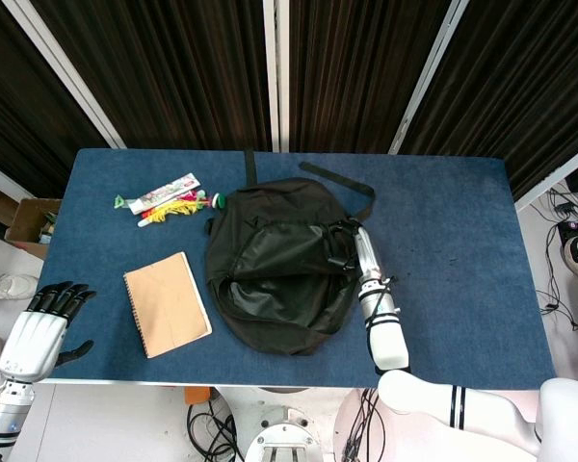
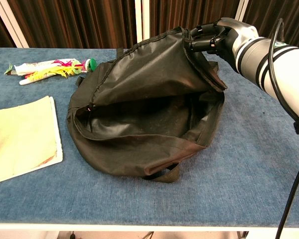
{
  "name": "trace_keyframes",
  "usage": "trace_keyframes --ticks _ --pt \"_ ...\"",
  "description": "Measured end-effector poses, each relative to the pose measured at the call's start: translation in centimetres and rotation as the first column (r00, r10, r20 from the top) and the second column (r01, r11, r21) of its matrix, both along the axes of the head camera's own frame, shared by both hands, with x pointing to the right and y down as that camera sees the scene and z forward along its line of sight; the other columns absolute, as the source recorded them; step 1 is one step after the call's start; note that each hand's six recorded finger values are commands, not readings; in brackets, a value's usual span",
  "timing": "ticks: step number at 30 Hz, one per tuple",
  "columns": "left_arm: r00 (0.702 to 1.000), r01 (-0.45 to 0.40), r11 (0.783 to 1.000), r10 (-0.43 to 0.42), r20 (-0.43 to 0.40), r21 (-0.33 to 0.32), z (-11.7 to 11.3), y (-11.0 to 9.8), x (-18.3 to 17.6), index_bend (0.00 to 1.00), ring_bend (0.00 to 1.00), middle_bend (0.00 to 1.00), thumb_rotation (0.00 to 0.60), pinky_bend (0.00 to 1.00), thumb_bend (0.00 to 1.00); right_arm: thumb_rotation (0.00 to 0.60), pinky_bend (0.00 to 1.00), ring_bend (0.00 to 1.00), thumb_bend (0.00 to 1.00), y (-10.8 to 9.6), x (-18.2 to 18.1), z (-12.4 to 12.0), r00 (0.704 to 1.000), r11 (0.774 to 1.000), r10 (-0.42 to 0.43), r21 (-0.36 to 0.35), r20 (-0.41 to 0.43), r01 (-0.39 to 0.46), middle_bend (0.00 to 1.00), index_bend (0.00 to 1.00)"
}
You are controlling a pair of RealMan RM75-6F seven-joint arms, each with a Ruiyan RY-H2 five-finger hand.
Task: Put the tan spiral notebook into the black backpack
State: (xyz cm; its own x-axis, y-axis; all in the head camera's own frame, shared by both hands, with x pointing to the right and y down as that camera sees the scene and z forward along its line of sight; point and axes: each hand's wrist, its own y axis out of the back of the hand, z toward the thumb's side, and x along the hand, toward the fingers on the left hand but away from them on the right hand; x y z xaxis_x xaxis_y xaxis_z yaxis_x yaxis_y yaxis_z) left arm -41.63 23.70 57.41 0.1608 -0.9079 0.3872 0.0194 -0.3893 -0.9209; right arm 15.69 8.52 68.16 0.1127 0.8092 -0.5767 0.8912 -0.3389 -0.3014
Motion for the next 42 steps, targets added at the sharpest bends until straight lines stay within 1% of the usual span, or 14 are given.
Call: trace_keyframes --ticks 6,9,12,16,20,23,25,29,32,36,42 --pt "1.0 -0.009 1.0 0.009 -0.008 -0.024 0.8 0.1 0.3 0.26 0.17 0.21 0.6 0.2 0.01 0.6 0.04 0.25 0.49 -0.1 0.0 -0.1 1.0 1.0 -0.005 0.007 -0.004 0.005 0.46 0.55" --pt "1.0 -0.021 0.999 0.02 -0.02 -0.045 1.7 0.1 0.7 0.26 0.16 0.21 0.6 0.2 0.01 0.6 0.04 0.25 0.49 -0.1 0.1 -0.3 1.0 1.0 -0.015 0.012 -0.007 0.015 0.46 0.55" --pt "0.999 -0.04 0.997 0.038 -0.032 -0.064 3.0 -0.2 1.2 0.26 0.16 0.21 0.6 0.2 0.01 0.6 0.04 0.25 0.49 -0.1 0.2 -0.5 1.0 1.0 -0.02 0.017 -0.012 0.02 0.46 0.55" --pt "0.997 -0.079 0.992 0.076 -0.031 -0.095 5.3 -0.9 1.9 0.26 0.17 0.21 0.6 0.2 0.02 0.6 0.04 0.25 0.49 -0.3 0.5 -0.9 1.0 0.999 -0.023 0.023 -0.021 0.024 0.46 0.55" --pt "0.991 -0.13 0.982 0.132 0.006 -0.135 7.9 -1.6 2.3 0.26 0.17 0.21 0.6 0.2 0.02 0.6 0.04 0.25 0.5 -0.3 0.7 -1.0 0.999 0.999 -0.024 0.024 -0.023 0.025 0.46 0.55" --pt "0.984 -0.155 0.974 0.167 0.056 -0.168 9.7 -2.4 2.0 0.25 0.16 0.2 0.6 0.2 0.02 0.6 0.04 0.25 0.5 -0.2 0.6 -1.0 0.999 0.999 -0.03 0.022 -0.024 0.031 0.46 0.55" --pt "0.981 -0.155 0.97 0.173 0.083 -0.19 10.7 -3.0 1.7 0.23 0.16 0.19 0.6 0.2 0.02 0.6 0.04 0.25 0.5 -0.1 0.6 -1.0 0.999 0.999 -0.035 0.022 -0.022 0.035 0.46 0.55" --pt "0.976 -0.151 0.962 0.181 0.118 -0.229 11.9 -3.4 1.1 0.22 0.15 0.18 0.6 0.19 0.02 0.6 0.04 0.25 0.5 -0.1 0.5 -1.0 0.999 0.999 -0.038 0.022 -0.02 0.038 0.46 0.55" --pt "0.98 -0.141 0.961 0.171 0.105 -0.239 12.2 -3.4 1.2 0.22 0.15 0.18 0.6 0.19 0.02 0.6 0.04 0.25 0.5 -0.1 0.6 -0.9 0.999 0.999 -0.035 0.019 -0.02 0.035 0.46 0.55" --pt "0.986 -0.142 0.96 0.159 0.055 -0.24 12.3 -3.3 1.7 0.22 0.15 0.18 0.6 0.19 0.02 0.6 0.04 0.25 0.5 -0.2 0.7 -0.7 0.999 1.0 -0.029 0.011 -0.016 0.029 0.46 0.55" --pt "0.982 -0.173 0.951 0.186 0.026 -0.256 13.5 -3.6 2.8 0.22 0.15 0.18 0.6 0.19 0.02 0.6 0.04 0.25 0.5 -0.2 0.8 -0.5 1.0 1.0 -0.026 0.005 -0.015 0.026 0.46 0.55"
